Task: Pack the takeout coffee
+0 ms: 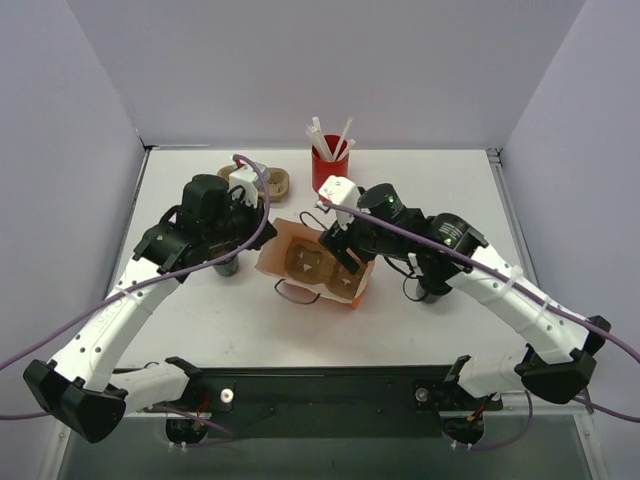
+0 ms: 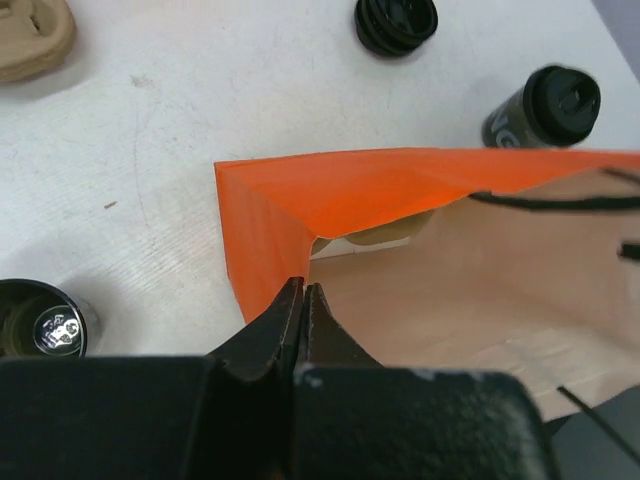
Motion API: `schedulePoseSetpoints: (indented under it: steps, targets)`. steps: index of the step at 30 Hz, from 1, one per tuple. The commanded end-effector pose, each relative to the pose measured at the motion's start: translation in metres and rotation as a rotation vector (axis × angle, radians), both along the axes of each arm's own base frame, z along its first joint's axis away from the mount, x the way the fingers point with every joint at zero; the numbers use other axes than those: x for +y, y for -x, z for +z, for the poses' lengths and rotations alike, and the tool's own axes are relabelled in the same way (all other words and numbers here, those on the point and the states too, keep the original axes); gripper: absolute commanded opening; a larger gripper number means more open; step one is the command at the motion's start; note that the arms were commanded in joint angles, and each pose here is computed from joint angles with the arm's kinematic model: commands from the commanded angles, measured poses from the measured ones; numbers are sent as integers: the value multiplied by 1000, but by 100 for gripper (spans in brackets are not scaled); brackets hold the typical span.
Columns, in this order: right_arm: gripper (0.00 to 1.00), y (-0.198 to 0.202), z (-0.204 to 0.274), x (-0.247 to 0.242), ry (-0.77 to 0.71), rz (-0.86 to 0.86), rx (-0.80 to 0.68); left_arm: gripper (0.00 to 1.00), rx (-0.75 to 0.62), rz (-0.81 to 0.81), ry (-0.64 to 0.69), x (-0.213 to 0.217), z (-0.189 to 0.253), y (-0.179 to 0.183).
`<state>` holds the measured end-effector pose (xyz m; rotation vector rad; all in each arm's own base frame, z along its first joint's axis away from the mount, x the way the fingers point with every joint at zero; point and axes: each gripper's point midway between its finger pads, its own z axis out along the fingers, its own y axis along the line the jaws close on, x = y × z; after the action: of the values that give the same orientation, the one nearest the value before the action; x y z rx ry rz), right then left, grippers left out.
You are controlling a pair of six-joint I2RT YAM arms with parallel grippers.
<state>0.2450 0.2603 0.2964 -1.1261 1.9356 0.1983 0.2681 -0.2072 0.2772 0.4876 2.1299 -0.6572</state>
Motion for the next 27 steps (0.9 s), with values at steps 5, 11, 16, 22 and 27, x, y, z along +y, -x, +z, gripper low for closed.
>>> schedulePoseSetpoints:
  steps: [5,11,16,22,27]
  targets:
    - [70,55,37,-37,-357,-122,83,0,-175,133,241,1,48,-4]
    - [69,28,46,-91,-408,-456,-38,0,-155,138,203,11,30,8]
    - [68,-7,22,-142,-353,-762,-13,0,-157,115,224,11,20,18]
    - [71,-14,-36,-195,-247,-1055,210,0,-223,22,300,7,21,41]
    - [78,-2,-66,-213,-173,-1117,321,0,-198,28,306,9,12,49]
